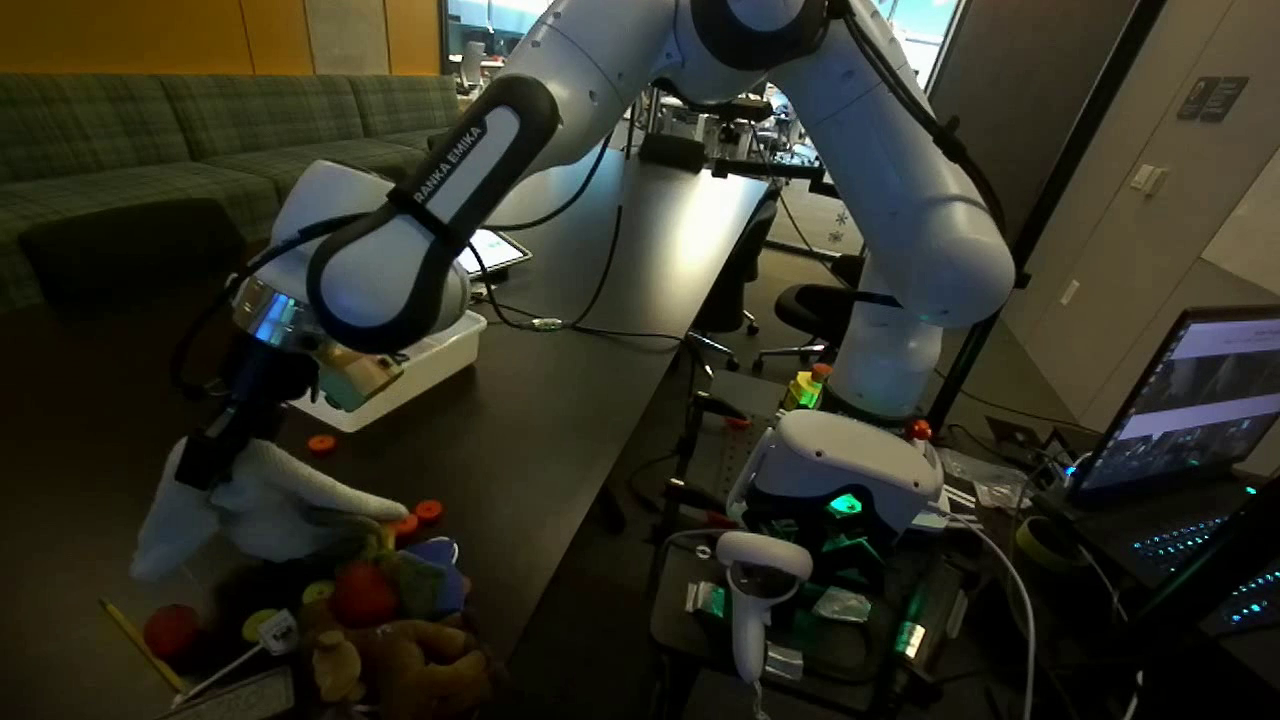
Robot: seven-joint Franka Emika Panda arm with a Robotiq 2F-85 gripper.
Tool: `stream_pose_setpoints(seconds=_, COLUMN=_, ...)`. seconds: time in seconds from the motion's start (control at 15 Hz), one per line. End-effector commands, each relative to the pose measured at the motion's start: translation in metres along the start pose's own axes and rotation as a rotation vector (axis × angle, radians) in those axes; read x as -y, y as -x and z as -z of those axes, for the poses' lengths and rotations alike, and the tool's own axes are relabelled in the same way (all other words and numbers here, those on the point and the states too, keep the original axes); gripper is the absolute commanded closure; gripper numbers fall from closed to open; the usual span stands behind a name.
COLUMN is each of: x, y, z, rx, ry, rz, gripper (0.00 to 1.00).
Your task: Use the towel sweep the things on the table to the left and then put the towel in the white bin
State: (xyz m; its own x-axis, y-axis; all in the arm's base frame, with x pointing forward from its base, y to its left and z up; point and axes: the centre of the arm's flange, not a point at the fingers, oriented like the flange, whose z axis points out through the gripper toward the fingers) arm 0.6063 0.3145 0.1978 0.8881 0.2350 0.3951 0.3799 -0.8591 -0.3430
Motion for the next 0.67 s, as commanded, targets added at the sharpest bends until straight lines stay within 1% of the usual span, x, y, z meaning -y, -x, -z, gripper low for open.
stream_pose_setpoints(seconds=0.0, x=0.004, y=-0.039, z=0.034, rx=-0.106, ry=0.041, rz=-0.019, gripper=0.99)
stream_pose_setpoints(seconds=0.27, x=-0.020, y=-0.080, z=0.074, rx=-0.211, ry=0.110, rz=-0.077, gripper=0.99)
stream_pose_setpoints(seconds=0.6, x=-0.075, y=-0.141, z=0.111, rx=-0.314, ry=0.219, rz=-0.132, gripper=1.00)
